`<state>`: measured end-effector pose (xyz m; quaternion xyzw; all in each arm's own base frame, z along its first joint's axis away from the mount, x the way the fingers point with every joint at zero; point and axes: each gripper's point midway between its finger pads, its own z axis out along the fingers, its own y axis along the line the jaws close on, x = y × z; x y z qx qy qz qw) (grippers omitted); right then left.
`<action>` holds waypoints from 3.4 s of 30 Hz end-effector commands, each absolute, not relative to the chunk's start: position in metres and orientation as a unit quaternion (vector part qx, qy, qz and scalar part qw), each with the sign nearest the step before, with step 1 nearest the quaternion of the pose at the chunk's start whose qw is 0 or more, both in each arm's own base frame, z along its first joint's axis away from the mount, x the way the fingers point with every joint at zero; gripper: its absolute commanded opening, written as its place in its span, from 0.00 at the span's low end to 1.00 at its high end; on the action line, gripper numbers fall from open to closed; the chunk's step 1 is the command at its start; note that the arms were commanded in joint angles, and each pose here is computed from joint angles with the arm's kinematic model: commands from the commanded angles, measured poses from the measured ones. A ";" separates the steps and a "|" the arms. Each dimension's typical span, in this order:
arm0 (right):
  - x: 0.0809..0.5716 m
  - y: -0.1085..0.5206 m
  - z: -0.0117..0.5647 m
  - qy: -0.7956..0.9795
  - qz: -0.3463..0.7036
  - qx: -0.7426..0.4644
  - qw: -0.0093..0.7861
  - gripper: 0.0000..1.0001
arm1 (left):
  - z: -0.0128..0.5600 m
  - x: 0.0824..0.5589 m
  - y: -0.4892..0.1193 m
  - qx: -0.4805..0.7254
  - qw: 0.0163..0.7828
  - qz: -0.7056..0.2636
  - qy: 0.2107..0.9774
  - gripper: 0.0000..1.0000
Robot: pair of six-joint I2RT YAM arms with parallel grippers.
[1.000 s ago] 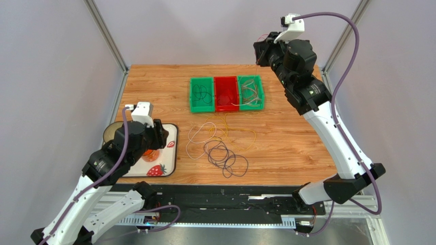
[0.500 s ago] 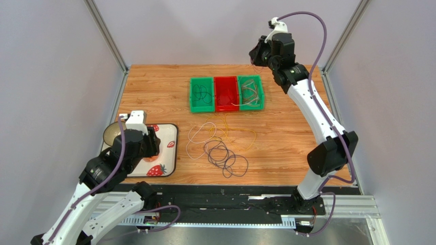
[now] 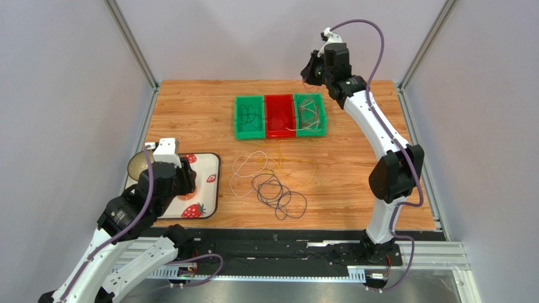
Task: Untangle the cables
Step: Place the cable in the bin, then move the bin to the center of the board.
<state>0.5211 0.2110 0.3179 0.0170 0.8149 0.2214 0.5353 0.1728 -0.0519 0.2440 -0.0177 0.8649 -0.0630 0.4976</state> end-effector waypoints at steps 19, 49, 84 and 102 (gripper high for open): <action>0.552 0.230 0.191 0.863 0.324 0.047 0.385 0.00 | 0.250 0.178 -0.049 -0.034 0.509 -0.062 0.858 0.48; 0.557 0.196 0.120 0.899 0.297 0.076 0.312 0.02 | 0.251 0.178 -0.047 -0.039 0.511 -0.062 0.856 0.47; 0.542 0.068 0.134 0.899 0.154 0.246 0.326 0.43 | 0.252 0.178 -0.045 -0.043 0.514 -0.064 0.854 0.47; 0.563 0.077 0.113 0.899 0.185 0.238 0.319 0.25 | 0.250 0.179 -0.045 -0.044 0.511 -0.059 0.857 0.47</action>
